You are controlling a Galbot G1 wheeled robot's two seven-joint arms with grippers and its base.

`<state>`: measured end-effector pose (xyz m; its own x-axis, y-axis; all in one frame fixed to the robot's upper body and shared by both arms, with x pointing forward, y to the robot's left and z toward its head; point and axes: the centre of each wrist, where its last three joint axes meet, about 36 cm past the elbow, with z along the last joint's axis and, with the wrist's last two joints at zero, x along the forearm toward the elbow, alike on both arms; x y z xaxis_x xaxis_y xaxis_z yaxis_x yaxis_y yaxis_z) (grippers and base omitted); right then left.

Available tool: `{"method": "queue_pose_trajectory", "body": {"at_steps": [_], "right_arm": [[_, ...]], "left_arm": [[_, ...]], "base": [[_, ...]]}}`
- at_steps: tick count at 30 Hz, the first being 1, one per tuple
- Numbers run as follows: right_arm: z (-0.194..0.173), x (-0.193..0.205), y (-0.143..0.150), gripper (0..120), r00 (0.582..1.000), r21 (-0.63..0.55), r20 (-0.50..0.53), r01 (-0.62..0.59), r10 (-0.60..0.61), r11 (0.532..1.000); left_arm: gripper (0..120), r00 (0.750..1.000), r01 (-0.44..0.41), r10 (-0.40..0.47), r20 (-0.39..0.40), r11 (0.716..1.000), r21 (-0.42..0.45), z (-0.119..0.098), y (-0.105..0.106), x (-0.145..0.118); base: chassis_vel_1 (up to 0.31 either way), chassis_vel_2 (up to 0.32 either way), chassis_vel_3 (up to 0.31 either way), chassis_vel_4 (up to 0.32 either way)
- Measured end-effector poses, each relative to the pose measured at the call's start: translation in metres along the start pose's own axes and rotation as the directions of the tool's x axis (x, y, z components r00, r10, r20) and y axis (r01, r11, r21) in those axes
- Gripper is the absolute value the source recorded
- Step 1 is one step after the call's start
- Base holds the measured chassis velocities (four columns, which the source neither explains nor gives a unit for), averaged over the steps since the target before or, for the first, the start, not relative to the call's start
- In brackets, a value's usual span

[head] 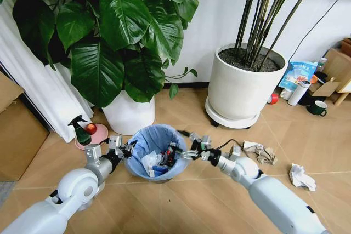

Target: Pick up the trash bin and place the garbage on the floor into it.

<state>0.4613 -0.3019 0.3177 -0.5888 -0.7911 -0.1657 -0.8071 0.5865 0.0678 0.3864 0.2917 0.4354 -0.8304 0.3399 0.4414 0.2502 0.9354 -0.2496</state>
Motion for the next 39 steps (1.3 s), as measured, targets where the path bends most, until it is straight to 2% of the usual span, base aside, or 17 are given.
{"method": "queue_pose_trajectory", "body": {"at_steps": [2, 3, 4, 6, 8, 9, 13, 14, 15, 18, 19, 22, 23, 25, 29, 39], "right_arm": [[0.002, 0.028, -0.002, 99, 0.983, 0.051, -0.051, -0.171, 0.174, 0.984], [0.004, 0.043, -0.002, 100, 0.96, 0.079, -0.078, -0.264, 0.27, 0.961], [0.004, 0.043, -0.002, 100, 0.96, 0.079, -0.078, -0.264, 0.27, 0.961], [0.01, 0.065, 0.0, 100, 0.905, 0.12, -0.131, -0.391, 0.404, 0.913], [0.02, 0.087, 0.003, 100, 0.813, 0.157, -0.214, -0.518, 0.541, 0.841], [0.02, 0.087, 0.003, 100, 0.813, 0.157, -0.214, -0.518, 0.541, 0.841], [0.042, 0.103, 0.01, 100, 0.677, 0.146, -0.326, -0.653, 0.659, 0.743], [0.049, 0.106, 0.012, 100, 0.649, 0.134, -0.354, -0.678, 0.674, 0.723], [0.049, 0.106, 0.012, 100, 0.649, 0.134, -0.354, -0.678, 0.674, 0.723], [0.069, 0.112, 0.018, 100, 0.593, 0.135, -0.419, -0.709, 0.688, 0.692], [0.069, 0.112, 0.018, 100, 0.593, 0.135, -0.419, -0.709, 0.688, 0.692], [0.083, 0.118, 0.026, 100, 0.536, 0.145, -0.477, -0.734, 0.697, 0.663], [0.083, 0.118, 0.026, 100, 0.536, 0.145, -0.477, -0.734, 0.697, 0.663], [0.091, 0.122, 0.033, 100, 0.497, 0.141, -0.519, -0.752, 0.695, 0.644], [0.101, 0.123, 0.041, 100, 0.456, 0.11, -0.571, -0.781, 0.682, 0.615], [0.115, 0.125, 0.04, 100, 0.422, 0.097, -0.61, -0.801, 0.671, 0.591]], "left_arm": [[1, 1.0, 0.002, -0.002, 0.004, 1.0, 0.001, 0.0, 0.0, 0.002], [1, 1.0, 0.002, -0.002, 0.007, 1.0, 0.0, -0.001, 0.0, 0.002], [1, 1.0, 0.002, -0.002, 0.007, 1.0, 0.0, -0.001, 0.0, 0.002], [1, 1.0, 0.005, -0.005, 0.013, 1.0, -0.002, -0.003, 0.0, 0.004], [1, 1.0, 0.007, -0.007, 0.018, 1.0, -0.007, -0.005, 0.001, 0.005], [1, 1.0, 0.007, -0.007, 0.018, 1.0, -0.007, -0.005, 0.001, 0.005], [1, 1.0, 0.004, -0.004, 0.023, 1.0, -0.009, -0.008, 0.001, 0.006], [1, 1.0, 0.005, -0.004, 0.024, 1.0, -0.01, -0.008, 0.001, 0.007], [1, 1.0, 0.005, -0.004, 0.024, 1.0, -0.01, -0.008, 0.001, 0.007], [1, 1.0, 0.007, -0.007, 0.023, 1.0, -0.013, -0.008, 0.001, 0.008], [1, 1.0, 0.007, -0.007, 0.023, 1.0, -0.013, -0.008, 0.001, 0.008], [1, 1.0, 0.01, -0.009, 0.023, 1.0, -0.016, -0.009, 0.002, 0.009], [1, 1.0, 0.01, -0.009, 0.023, 1.0, -0.016, -0.009, 0.002, 0.009], [1, 1.0, 0.01, -0.01, 0.023, 1.0, -0.017, -0.01, 0.003, 0.01], [1, 1.0, 0.01, -0.009, 0.023, 1.0, -0.014, -0.009, 0.002, 0.009], [1, 1.0, 0.01, -0.01, 0.022, 1.0, -0.014, -0.008, 0.002, 0.009]], "base": [[0.0, 0.0, 0.0, 0.0], [0.0, 0.0, 0.0, 0.0], [0.0, 0.0, 0.0, 0.0], [0.0, 0.0, 0.0, 0.0], [0.0, 0.0, 0.0, 0.0], [0.0, 0.0, 0.0, 0.0], [0.0, 0.0, 0.0, 0.0], [0.0, 0.0, 0.0, 0.0], [0.0, 0.0, 0.0, 0.0], [0.0, 0.0, 0.0, 0.0], [0.0, 0.0, 0.0, 0.0], [0.0, 0.0, 0.0, 0.0], [0.0, 0.0, 0.0, 0.0], [0.0, 0.0, 0.0, 0.0], [0.0, 0.0, 0.0, 0.0], [0.0, 0.0, 0.0, 0.0]]}}
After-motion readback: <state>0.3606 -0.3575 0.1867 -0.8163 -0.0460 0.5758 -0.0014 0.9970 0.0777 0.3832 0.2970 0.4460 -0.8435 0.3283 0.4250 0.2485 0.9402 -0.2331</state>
